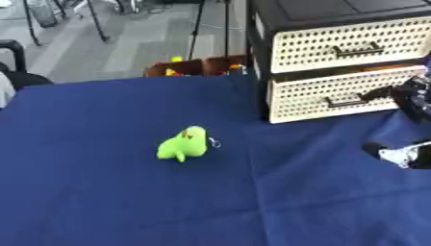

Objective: Pick up objects from table and place into drawer.

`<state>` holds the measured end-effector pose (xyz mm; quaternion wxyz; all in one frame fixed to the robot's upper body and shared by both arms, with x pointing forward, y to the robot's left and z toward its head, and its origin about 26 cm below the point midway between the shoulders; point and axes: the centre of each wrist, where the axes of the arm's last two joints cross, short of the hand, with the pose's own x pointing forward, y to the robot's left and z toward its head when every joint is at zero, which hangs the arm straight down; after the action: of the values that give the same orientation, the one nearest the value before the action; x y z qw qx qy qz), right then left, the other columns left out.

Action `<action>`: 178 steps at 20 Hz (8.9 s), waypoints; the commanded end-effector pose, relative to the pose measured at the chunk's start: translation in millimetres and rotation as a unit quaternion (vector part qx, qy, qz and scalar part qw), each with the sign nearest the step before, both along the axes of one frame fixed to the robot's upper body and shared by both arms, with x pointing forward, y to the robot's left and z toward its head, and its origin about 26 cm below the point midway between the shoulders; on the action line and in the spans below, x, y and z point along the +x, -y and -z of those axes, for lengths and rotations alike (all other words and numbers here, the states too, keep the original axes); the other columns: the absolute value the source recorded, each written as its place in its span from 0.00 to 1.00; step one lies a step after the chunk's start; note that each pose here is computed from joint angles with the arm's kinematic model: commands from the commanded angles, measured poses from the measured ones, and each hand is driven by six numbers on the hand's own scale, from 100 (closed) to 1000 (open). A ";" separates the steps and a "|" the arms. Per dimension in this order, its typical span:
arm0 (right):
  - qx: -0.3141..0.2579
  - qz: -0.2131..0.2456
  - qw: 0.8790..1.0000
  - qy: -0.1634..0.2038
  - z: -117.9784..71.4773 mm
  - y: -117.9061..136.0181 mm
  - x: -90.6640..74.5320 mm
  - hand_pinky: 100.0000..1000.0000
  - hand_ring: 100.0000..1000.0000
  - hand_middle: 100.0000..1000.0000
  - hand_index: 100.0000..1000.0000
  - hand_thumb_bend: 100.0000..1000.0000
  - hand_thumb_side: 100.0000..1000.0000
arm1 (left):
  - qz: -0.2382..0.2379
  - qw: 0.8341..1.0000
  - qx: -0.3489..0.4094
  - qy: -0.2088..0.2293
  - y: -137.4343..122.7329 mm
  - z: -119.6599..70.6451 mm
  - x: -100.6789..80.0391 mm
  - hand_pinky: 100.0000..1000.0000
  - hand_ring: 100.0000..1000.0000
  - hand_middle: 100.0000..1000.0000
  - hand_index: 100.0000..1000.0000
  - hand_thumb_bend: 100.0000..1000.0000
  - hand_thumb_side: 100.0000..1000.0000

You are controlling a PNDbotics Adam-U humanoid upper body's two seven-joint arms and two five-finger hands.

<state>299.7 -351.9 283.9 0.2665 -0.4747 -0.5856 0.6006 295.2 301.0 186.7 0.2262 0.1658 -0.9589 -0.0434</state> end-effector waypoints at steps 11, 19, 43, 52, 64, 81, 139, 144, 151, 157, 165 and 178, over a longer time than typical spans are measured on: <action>0.034 0.067 0.996 -0.052 -32.4 20.5 26.5 0.00 0.19 0.10 0.84 0.46 0.48 | 0.005 1.000 0.010 0.011 -0.2 -6.6 -2.3 0.49 0.71 0.72 0.86 0.06 0.96; 0.065 0.099 0.989 -0.088 -45.6 31.9 45.5 0.00 0.17 0.09 0.84 0.49 0.45 | 0.008 1.000 0.007 0.011 1.2 -5.6 -2.2 0.49 0.71 0.72 0.86 0.06 0.96; 0.094 0.147 0.974 -0.147 -31.3 49.9 71.6 0.00 0.17 0.08 0.86 0.51 0.41 | 0.018 1.000 -0.003 0.010 5.4 -5.0 -1.0 0.49 0.72 0.71 0.86 0.04 0.97; 0.075 0.168 0.970 -0.160 -21.5 55.1 74.9 0.00 0.18 0.08 0.76 0.49 0.40 | 0.019 1.000 -0.004 0.011 5.8 -5.4 -0.8 0.49 0.72 0.71 0.85 0.04 0.97; 0.058 0.177 0.966 -0.180 -16.7 55.2 73.4 0.00 0.17 0.06 0.66 0.46 0.39 | 0.019 1.000 -0.007 0.011 6.0 -6.2 -0.5 0.49 0.72 0.71 0.85 0.03 0.97; 0.029 0.169 0.964 -0.201 -9.5 44.1 46.7 0.00 0.17 0.05 0.62 0.40 0.43 | 0.017 1.000 -0.012 0.010 4.6 -6.6 -0.7 0.49 0.72 0.71 0.85 0.03 0.96; 0.005 0.117 0.984 -0.136 12.3 -5.3 -22.5 0.00 0.20 0.10 0.86 0.40 0.68 | 0.015 1.000 -0.022 -0.001 4.4 -1.9 -1.9 0.49 0.73 0.71 0.85 0.02 0.96; 0.007 0.117 0.987 -0.109 7.4 -1.7 -23.5 0.00 0.19 0.10 0.84 0.40 0.72 | 0.013 1.000 -0.023 -0.002 3.6 -1.8 -2.1 0.49 0.73 0.71 0.85 0.02 0.96; 0.036 0.084 0.995 -0.049 -12.5 4.4 -25.9 0.00 0.16 0.08 0.83 0.45 0.80 | 0.009 1.000 -0.021 -0.001 1.9 -2.1 -2.6 0.49 0.73 0.71 0.85 0.02 0.96; 0.059 0.057 0.997 0.006 -31.5 9.5 -29.5 0.00 0.15 0.08 0.80 0.46 0.85 | 0.007 1.000 -0.020 -0.004 1.4 -1.2 -3.0 0.49 0.73 0.71 0.85 0.01 0.96; 0.131 0.017 0.985 0.108 -66.9 15.0 -37.8 0.00 0.13 0.07 0.78 0.51 0.95 | 0.006 1.000 -0.020 -0.004 0.7 -1.1 -3.2 0.49 0.73 0.71 0.85 0.01 0.96; 0.264 -0.100 0.921 0.269 -110.3 22.3 -55.3 0.11 0.30 0.25 0.80 0.20 1.00 | -0.001 1.000 -0.013 0.002 -2.0 -5.2 -3.1 0.49 0.73 0.72 0.85 0.02 0.95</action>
<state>252.0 -375.5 384.0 0.1797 -0.4705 -0.8073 0.3077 294.7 298.1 181.7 0.2430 0.1537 -0.9576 -0.0205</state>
